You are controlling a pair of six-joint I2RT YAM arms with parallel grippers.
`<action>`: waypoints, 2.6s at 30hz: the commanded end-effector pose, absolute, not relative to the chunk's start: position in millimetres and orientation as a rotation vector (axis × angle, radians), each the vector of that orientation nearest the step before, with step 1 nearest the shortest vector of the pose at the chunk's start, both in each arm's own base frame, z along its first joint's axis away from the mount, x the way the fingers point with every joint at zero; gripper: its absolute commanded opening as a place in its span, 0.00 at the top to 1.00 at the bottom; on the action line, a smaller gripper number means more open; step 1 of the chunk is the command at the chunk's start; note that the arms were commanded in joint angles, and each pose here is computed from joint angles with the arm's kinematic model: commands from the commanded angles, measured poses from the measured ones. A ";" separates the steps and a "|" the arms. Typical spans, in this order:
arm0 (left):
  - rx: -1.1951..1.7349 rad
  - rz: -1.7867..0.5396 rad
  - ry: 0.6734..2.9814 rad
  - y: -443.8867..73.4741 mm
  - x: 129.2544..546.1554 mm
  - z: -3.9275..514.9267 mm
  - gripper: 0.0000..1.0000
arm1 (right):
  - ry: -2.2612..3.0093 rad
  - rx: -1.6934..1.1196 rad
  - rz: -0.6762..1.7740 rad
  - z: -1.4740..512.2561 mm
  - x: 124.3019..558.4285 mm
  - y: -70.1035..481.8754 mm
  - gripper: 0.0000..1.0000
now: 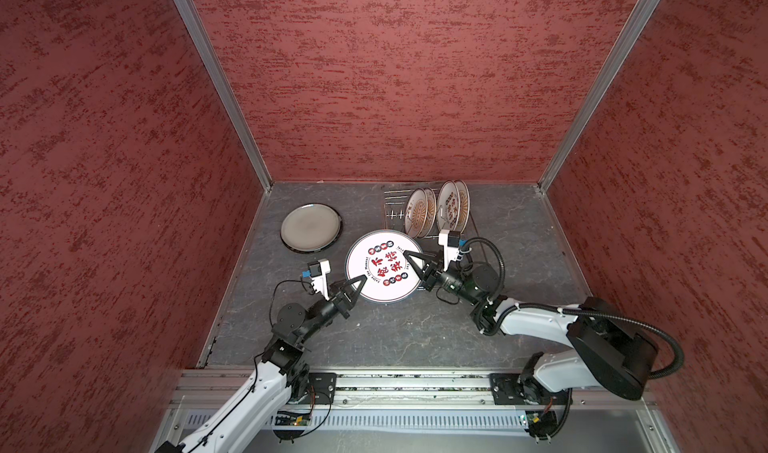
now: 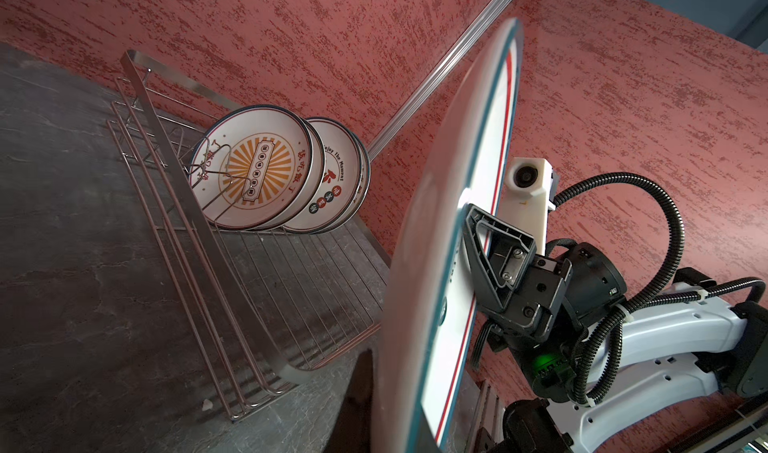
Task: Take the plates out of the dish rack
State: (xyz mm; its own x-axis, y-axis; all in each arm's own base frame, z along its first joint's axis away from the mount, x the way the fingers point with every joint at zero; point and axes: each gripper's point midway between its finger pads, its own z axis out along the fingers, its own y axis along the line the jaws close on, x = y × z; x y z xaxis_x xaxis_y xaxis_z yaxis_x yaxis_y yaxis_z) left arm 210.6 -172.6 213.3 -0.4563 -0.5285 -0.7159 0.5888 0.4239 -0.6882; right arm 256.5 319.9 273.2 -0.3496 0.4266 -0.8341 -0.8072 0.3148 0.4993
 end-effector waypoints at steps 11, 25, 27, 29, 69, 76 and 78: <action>0.060 -1.324 1.580 -174.6 204.9 217.0 1.00 | 1.345 -0.448 1.383 298.8 251.9 333.7 0.11; -0.018 -1.290 1.590 -165.2 211.4 210.9 1.00 | 1.358 -0.359 1.326 295.3 262.1 321.9 0.01; -0.054 -1.280 1.589 -160.9 214.2 208.3 1.00 | 1.355 -0.356 1.316 295.1 261.8 319.8 0.01; -0.066 -1.283 1.581 -158.5 214.1 208.7 1.00 | 1.355 -0.363 1.308 294.4 261.0 319.3 0.01; -0.856 -1.000 1.823 -64.9 253.7 122.2 1.00 | 1.598 -0.510 1.173 255.0 297.2 381.6 0.01; -0.924 -1.015 1.920 -72.8 262.6 106.8 1.00 | 1.618 -0.508 1.152 249.3 300.1 383.9 0.01; -0.936 -1.026 1.934 -75.0 264.8 105.0 1.00 | 1.623 -0.508 1.145 247.8 300.8 384.1 0.01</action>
State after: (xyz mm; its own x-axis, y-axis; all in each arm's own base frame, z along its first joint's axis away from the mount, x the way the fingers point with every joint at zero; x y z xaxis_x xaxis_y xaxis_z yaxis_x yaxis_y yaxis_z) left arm 246.4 -69.2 67.0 -0.4829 -0.8362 -0.2598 -0.3525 0.4573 -0.8165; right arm 297.4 379.5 240.2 -0.3994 0.2046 -0.8937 -0.7749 0.4456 0.4483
